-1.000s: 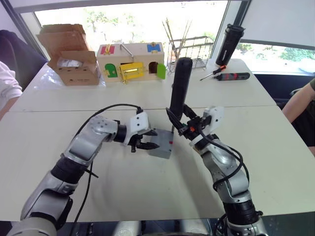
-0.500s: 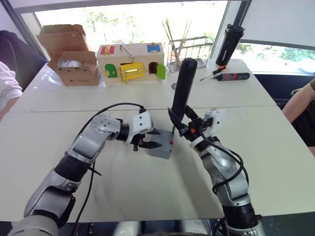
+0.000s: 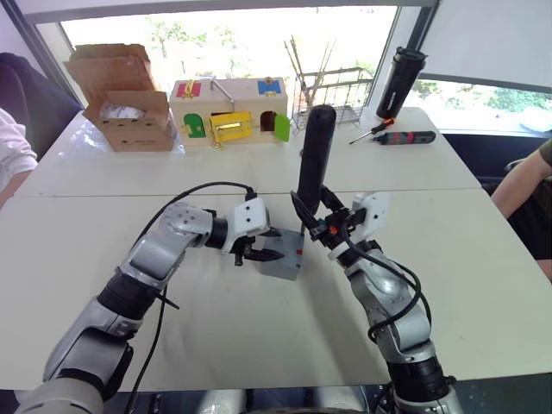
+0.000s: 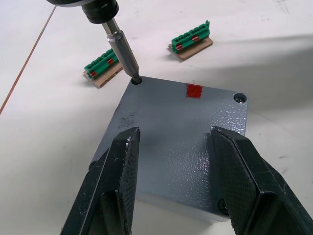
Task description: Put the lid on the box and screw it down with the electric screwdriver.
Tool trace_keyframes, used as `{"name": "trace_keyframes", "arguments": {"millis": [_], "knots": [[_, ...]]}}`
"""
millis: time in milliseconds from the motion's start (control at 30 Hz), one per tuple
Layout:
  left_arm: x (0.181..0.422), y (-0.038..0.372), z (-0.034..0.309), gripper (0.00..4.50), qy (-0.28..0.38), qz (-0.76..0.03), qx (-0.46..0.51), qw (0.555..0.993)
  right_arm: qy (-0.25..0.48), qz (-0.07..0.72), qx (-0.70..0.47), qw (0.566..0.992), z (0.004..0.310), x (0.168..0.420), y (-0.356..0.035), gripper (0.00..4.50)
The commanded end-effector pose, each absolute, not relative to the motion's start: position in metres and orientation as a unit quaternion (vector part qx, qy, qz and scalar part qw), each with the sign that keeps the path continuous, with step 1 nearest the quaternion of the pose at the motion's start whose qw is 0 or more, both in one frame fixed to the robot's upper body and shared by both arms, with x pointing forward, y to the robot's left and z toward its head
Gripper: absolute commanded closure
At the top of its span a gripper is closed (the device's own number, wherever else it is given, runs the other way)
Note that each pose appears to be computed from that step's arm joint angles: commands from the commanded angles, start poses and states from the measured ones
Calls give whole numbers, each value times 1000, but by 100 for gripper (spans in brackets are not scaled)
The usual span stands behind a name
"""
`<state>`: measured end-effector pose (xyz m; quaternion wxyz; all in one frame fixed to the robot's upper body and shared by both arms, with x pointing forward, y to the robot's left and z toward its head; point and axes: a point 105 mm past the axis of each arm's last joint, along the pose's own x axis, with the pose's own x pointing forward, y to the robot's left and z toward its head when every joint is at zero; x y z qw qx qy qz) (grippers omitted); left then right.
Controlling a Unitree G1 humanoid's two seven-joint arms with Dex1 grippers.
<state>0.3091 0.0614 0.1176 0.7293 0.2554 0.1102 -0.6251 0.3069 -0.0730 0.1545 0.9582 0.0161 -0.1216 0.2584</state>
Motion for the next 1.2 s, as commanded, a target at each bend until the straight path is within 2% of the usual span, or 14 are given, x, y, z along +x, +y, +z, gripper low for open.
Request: {"name": "trace_keyframes", "arguments": {"millis": [33,167,1200], "knots": [[307,64,93,217,152,-620,267,722,-68,241,9,968,136,309,-83,271],[308,61,93,217,149,-621,268,722,-89,246,11,965,157,303,-79,271],[305,63,85,217,158,-626,274,713,-174,248,6,953,221,289,-84,271]]}}
